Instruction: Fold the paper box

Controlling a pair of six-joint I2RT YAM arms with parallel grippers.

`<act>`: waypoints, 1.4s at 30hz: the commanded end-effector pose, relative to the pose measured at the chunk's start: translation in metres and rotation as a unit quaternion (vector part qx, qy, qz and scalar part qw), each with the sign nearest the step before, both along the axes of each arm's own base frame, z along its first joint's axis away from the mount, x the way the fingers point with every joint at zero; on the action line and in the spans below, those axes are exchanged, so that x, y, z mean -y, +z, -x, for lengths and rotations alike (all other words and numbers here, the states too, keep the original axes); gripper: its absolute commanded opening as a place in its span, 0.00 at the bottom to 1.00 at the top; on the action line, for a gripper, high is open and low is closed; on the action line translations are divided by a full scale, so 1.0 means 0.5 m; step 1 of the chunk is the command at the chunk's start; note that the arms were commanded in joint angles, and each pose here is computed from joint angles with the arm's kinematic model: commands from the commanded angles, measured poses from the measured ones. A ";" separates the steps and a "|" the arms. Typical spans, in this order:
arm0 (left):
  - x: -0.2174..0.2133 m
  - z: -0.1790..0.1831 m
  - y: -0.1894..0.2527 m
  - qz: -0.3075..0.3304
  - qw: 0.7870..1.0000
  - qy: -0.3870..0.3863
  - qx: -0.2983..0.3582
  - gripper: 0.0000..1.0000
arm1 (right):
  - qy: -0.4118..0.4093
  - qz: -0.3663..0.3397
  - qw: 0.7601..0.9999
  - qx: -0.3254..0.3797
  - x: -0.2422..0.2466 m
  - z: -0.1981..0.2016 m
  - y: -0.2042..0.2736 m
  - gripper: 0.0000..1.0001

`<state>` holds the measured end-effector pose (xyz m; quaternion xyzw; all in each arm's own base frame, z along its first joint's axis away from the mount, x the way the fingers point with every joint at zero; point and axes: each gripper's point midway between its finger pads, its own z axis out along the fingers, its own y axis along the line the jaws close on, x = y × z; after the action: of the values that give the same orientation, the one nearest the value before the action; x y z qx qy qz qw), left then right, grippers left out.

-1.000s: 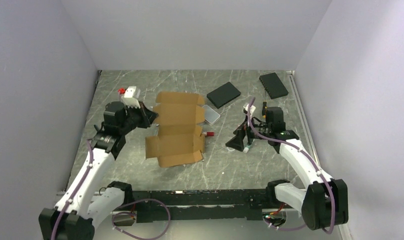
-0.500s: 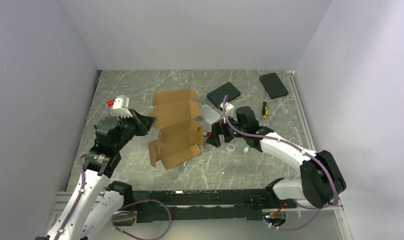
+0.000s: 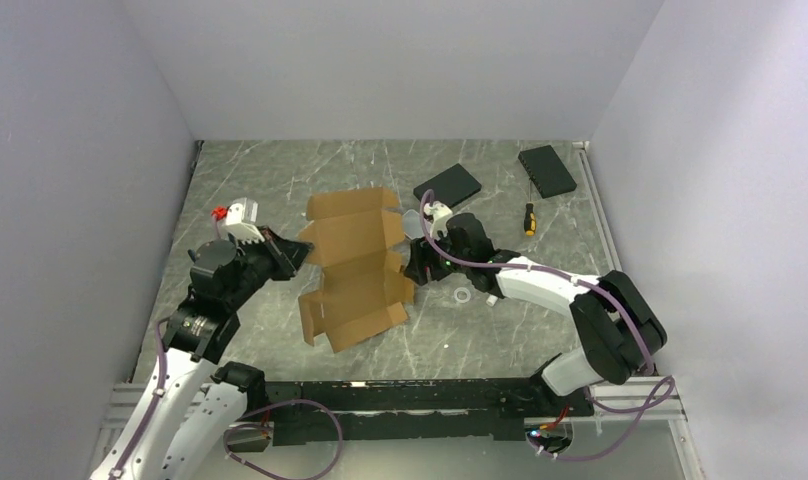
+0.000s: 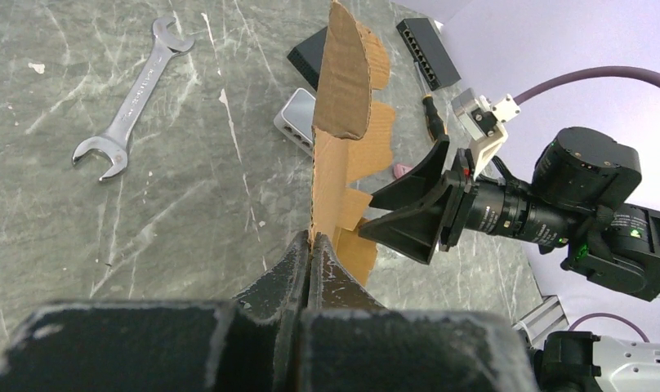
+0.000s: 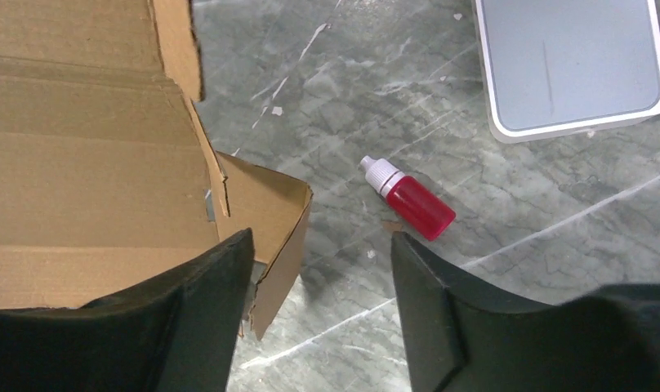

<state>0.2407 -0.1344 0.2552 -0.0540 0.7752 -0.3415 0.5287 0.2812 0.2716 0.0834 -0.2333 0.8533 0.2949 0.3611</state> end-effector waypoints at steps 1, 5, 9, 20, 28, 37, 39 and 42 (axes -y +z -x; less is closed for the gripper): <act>-0.003 0.007 0.012 0.011 1.000 0.006 0.013 0.00 | -0.002 -0.022 0.999 0.024 -0.022 -0.023 0.030 0.59; -0.008 0.012 0.010 0.009 1.000 0.009 0.018 0.00 | 0.018 -0.028 0.999 0.020 -0.030 -0.012 0.029 0.39; -0.012 0.018 0.005 0.007 1.000 0.011 0.020 0.00 | 0.041 -0.033 0.999 0.012 -0.039 0.001 0.032 0.18; 0.003 0.030 0.016 -0.004 0.998 -0.025 0.061 0.00 | 0.086 -0.074 0.992 0.062 0.016 -0.012 0.153 0.00; 0.024 0.022 0.015 0.006 0.993 -0.054 0.102 0.17 | 0.139 -0.072 0.984 0.087 0.051 -0.001 0.166 0.00; 0.035 0.028 -0.022 0.019 0.995 -0.067 0.071 0.58 | 0.158 -0.067 0.981 0.086 0.052 0.004 0.160 0.00; 0.034 0.029 -0.025 0.022 0.996 -0.063 0.067 0.64 | 0.160 -0.066 0.981 0.087 0.051 0.005 0.161 0.00; 0.026 0.028 -0.023 0.020 0.996 -0.052 0.065 0.71 | 0.165 -0.066 0.980 0.088 0.051 0.008 0.162 0.00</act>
<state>0.2280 -0.1467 0.2291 -0.0027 0.7499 -0.3763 0.5441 0.2728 0.2406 0.1388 -0.3450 0.7779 0.3758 0.3669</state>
